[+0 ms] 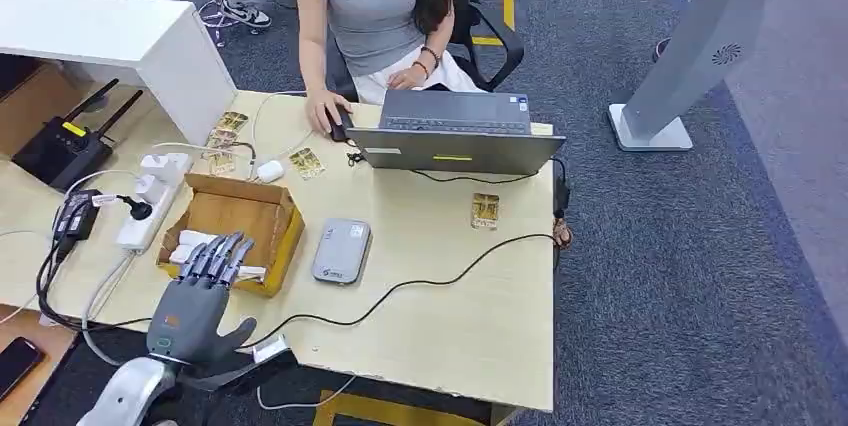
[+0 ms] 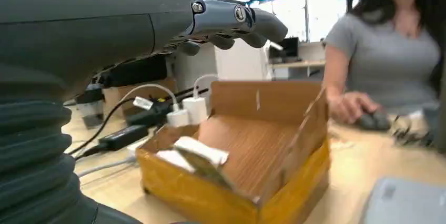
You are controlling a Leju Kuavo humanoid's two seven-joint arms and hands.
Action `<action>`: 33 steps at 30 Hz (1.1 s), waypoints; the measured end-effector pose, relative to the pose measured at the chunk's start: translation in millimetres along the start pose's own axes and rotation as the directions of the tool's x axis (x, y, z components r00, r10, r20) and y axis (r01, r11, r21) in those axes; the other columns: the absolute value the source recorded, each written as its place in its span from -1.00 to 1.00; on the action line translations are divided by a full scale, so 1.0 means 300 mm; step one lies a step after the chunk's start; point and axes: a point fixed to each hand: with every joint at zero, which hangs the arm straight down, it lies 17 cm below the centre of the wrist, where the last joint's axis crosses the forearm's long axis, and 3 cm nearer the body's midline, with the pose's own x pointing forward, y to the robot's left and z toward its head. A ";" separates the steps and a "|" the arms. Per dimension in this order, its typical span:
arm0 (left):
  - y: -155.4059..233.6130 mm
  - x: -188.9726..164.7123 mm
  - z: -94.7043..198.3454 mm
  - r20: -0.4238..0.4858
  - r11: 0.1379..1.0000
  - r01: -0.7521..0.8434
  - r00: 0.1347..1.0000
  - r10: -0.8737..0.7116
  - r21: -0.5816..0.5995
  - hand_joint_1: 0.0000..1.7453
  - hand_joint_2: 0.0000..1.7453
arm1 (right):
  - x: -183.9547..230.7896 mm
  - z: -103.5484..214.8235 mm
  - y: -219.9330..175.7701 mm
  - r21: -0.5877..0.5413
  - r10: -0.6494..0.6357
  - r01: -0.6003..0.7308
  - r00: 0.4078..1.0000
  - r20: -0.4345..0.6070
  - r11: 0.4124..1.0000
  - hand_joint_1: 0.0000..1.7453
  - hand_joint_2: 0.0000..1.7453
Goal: Pass the card to the sensor for recognition and then transmit it.
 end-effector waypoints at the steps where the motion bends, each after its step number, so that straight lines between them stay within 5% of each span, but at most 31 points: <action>1: -0.018 -0.021 0.004 -0.012 1.000 0.012 1.000 -0.013 -0.025 -1.00 1.00 | 0.000 0.000 0.001 0.001 0.003 -0.003 1.000 0.000 1.000 -1.00 -1.00; 10: -0.051 -0.132 0.000 -0.066 0.996 0.047 0.996 -0.052 -0.076 -1.00 1.00 | -0.001 0.001 0.004 0.008 0.008 -0.008 1.000 0.000 1.000 -1.00 -1.00; 33: -0.031 -0.160 -0.040 -0.097 0.997 0.041 0.994 -0.046 -0.063 -1.00 1.00 | -0.001 0.003 0.016 0.026 0.023 -0.023 1.000 0.002 0.999 -1.00 -1.00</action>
